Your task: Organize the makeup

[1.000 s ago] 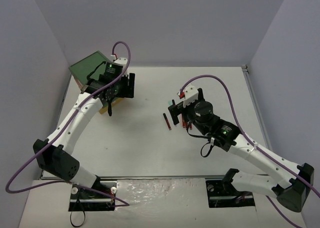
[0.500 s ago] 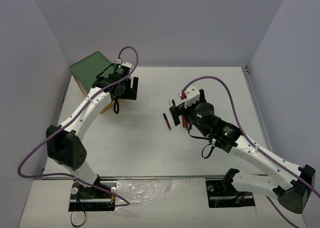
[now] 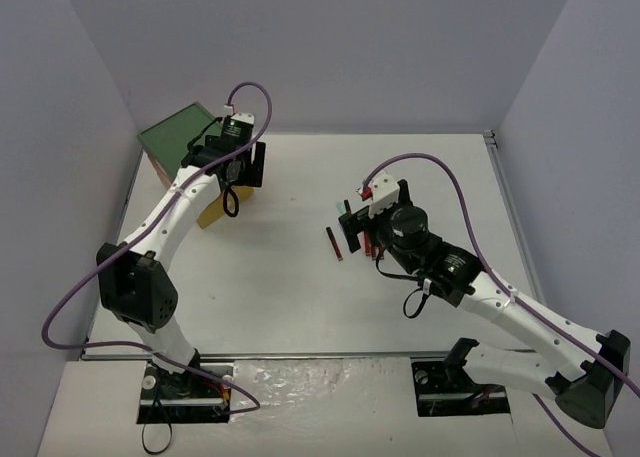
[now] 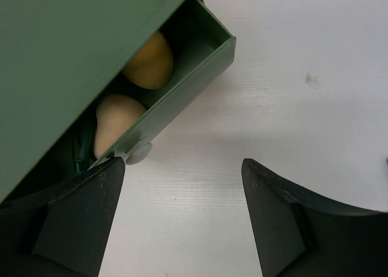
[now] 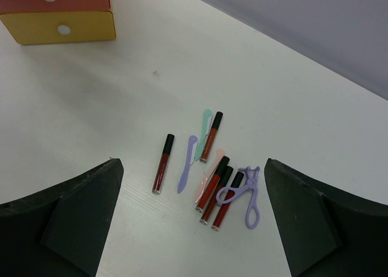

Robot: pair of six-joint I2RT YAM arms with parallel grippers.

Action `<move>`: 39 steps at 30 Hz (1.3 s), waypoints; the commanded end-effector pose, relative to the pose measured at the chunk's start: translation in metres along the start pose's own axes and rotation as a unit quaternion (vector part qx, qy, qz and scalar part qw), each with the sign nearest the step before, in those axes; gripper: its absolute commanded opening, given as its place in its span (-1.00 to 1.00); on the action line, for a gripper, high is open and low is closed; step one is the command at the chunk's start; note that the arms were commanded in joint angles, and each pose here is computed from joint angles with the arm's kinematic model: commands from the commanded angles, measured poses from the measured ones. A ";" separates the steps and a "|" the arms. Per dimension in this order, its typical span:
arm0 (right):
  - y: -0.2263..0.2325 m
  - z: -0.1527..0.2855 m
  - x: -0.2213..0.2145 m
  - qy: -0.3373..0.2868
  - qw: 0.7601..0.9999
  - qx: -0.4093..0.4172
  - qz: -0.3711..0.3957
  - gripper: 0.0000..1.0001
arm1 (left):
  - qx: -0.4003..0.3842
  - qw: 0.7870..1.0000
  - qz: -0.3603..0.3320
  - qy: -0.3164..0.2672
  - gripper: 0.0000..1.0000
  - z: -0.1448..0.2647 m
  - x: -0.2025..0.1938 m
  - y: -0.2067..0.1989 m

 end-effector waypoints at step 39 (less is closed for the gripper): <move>-0.002 0.021 0.027 -0.068 0.995 0.014 -0.075 1.00 | 0.145 0.940 0.268 -0.153 0.11 -0.015 0.001 0.050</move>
Point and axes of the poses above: each gripper's point midway between its finger pads, its own z axis back along the fingers, its own y axis along the line the jaws close on, x = y × z, the point moved 1 cm from there along z, back along the fingers, and after that the axes turned 13 degrees about z, right-handed, at the moved point
